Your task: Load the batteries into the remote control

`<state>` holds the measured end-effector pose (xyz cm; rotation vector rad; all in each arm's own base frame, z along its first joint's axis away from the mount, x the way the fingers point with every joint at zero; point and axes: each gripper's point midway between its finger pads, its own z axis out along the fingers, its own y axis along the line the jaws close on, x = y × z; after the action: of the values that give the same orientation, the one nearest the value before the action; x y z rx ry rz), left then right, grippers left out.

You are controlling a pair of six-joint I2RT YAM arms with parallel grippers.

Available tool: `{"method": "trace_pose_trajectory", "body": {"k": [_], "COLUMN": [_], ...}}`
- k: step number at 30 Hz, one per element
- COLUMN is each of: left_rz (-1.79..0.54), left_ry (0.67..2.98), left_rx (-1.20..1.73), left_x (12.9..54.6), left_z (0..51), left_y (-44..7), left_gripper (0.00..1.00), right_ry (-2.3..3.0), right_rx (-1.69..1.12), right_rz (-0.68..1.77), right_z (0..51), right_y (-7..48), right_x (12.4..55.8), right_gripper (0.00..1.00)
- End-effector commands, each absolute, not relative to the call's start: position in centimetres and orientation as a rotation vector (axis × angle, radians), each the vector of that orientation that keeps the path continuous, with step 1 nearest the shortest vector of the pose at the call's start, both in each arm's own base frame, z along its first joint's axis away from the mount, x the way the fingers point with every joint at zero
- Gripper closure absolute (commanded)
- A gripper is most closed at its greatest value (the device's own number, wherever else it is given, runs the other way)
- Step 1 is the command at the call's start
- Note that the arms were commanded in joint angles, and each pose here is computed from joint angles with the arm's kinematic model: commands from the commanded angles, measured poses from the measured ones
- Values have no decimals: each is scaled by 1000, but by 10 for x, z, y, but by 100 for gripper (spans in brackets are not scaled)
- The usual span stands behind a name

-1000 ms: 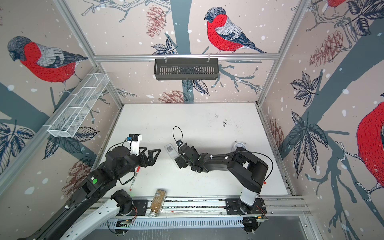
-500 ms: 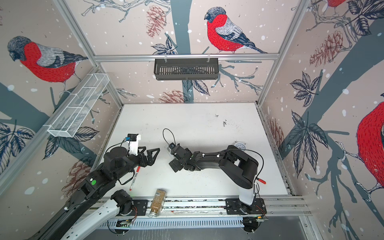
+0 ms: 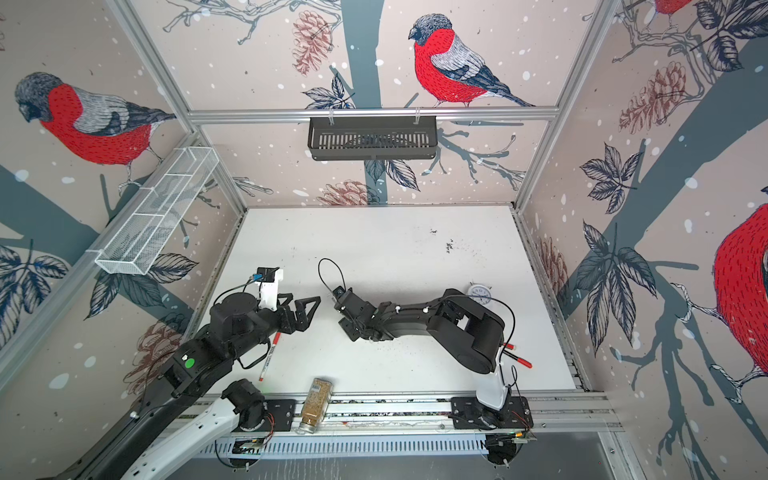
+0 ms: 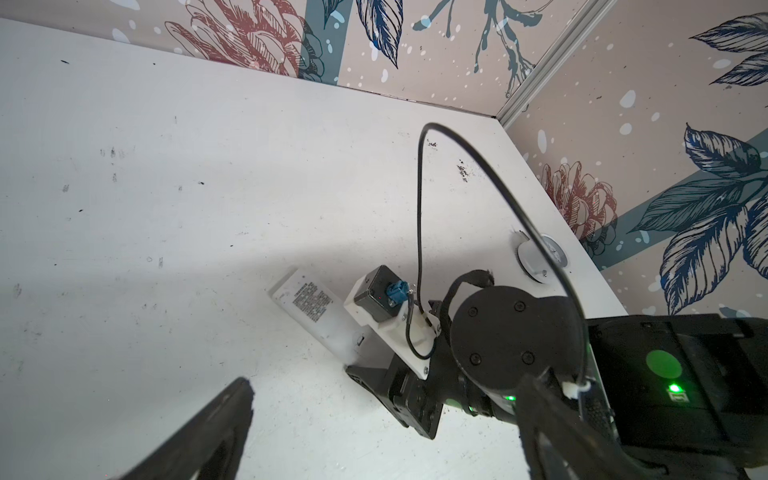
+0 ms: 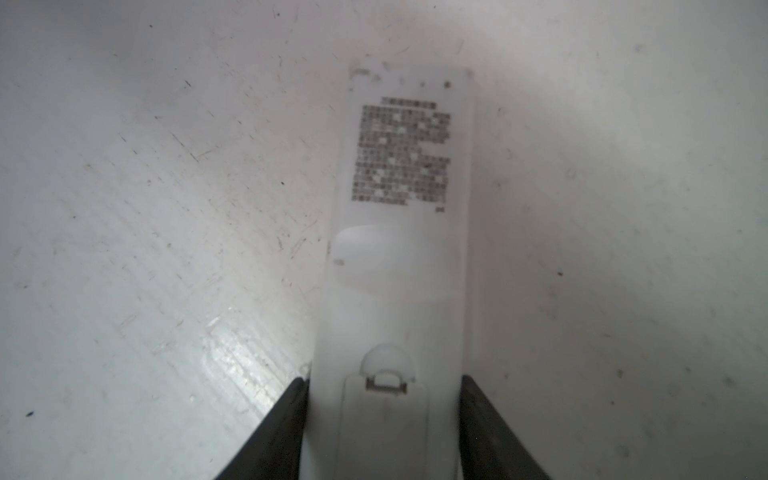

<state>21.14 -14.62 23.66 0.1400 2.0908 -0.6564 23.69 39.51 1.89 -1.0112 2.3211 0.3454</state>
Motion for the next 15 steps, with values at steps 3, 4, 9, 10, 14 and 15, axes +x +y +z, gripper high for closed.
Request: {"method": "trace_pose_trajectory", "body": {"k": [3, 4, 9, 10, 14, 15], "left_rz": [-710, -717, -839, -871, -971, -999], "left_ry": [2059, 2056, 1971, 1947, 1868, 1850], "left_rx": [193, 184, 204, 211, 264, 278], "left_x": [214, 216, 219, 220, 221, 220], "left_z": [240, 239, 243, 245, 253, 255], "left_y": [-159, -160, -178, -183, -200, -204], "left_gripper": [2, 2, 2, 3, 2, 2], "right_ry": [2405, 2392, 2298, 2269, 2140, 2102], "right_rx": [-1005, -995, -935, -931, -925, -927], "right_rz": [333, 383, 624, 680, 877, 926], "right_z": [12, 19, 67, 79, 126, 138], "right_y": [375, 376, 374, 373, 363, 360], "right_x": [229, 229, 237, 237, 237, 235], "right_gripper": [52, 52, 52, 52, 53, 53]}}
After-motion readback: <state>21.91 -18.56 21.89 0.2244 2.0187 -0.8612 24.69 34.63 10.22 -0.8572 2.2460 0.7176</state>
